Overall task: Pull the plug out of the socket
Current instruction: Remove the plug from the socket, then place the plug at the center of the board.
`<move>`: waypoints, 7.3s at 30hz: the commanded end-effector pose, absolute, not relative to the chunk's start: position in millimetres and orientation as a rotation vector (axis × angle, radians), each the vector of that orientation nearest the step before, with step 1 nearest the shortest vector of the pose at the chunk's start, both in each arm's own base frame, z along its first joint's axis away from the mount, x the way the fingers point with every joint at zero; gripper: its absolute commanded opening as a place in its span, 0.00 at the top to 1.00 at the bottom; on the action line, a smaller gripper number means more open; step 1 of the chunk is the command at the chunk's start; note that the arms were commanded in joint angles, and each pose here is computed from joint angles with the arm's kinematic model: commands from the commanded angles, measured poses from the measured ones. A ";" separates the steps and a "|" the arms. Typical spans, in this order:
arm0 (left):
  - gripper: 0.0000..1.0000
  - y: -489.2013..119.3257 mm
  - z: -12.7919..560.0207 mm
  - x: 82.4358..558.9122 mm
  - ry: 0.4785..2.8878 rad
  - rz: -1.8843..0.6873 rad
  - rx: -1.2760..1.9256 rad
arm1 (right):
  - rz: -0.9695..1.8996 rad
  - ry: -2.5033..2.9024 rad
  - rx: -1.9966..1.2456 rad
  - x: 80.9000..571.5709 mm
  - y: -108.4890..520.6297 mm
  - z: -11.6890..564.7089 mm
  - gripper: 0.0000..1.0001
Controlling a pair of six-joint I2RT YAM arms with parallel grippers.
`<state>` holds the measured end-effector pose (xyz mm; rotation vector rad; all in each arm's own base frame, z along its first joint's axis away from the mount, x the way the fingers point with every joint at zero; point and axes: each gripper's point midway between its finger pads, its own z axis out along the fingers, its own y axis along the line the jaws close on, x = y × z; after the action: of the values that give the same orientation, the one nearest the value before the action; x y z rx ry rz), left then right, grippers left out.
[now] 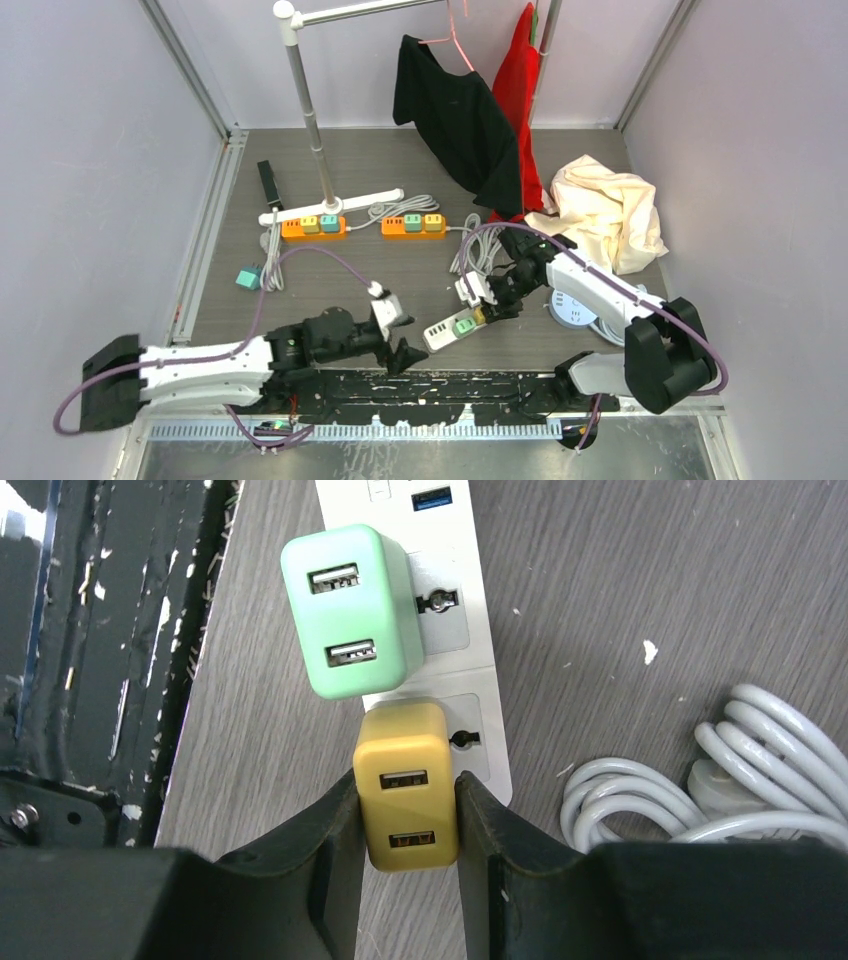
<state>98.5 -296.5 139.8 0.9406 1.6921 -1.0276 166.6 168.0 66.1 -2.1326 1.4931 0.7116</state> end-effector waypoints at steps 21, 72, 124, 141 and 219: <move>0.20 -359.9 83.6 137.3 1.414 -0.672 1.134 | 0.791 1.624 -2.069 166.0 172.9 60.7 0.82; 1.00 -359.5 25.5 134.7 1.681 -0.770 1.068 | 0.908 1.509 -1.998 157.2 190.5 82.3 0.78; 1.00 -346.4 -5.6 120.1 1.887 -0.701 1.208 | 1.027 1.398 -2.016 144.8 178.4 87.3 0.99; 1.00 -338.5 -6.8 118.3 1.936 -0.668 1.225 | 0.992 1.620 -1.803 173.6 173.7 130.8 0.99; 0.41 -347.5 48.6 110.7 1.795 -0.905 1.028 | 0.430 2.398 -1.005 265.3 40.0 116.1 0.39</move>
<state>113.6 -335.8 26.8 1.0563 1.8632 -0.8247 280.7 8.2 85.8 -0.8487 2.6072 0.2489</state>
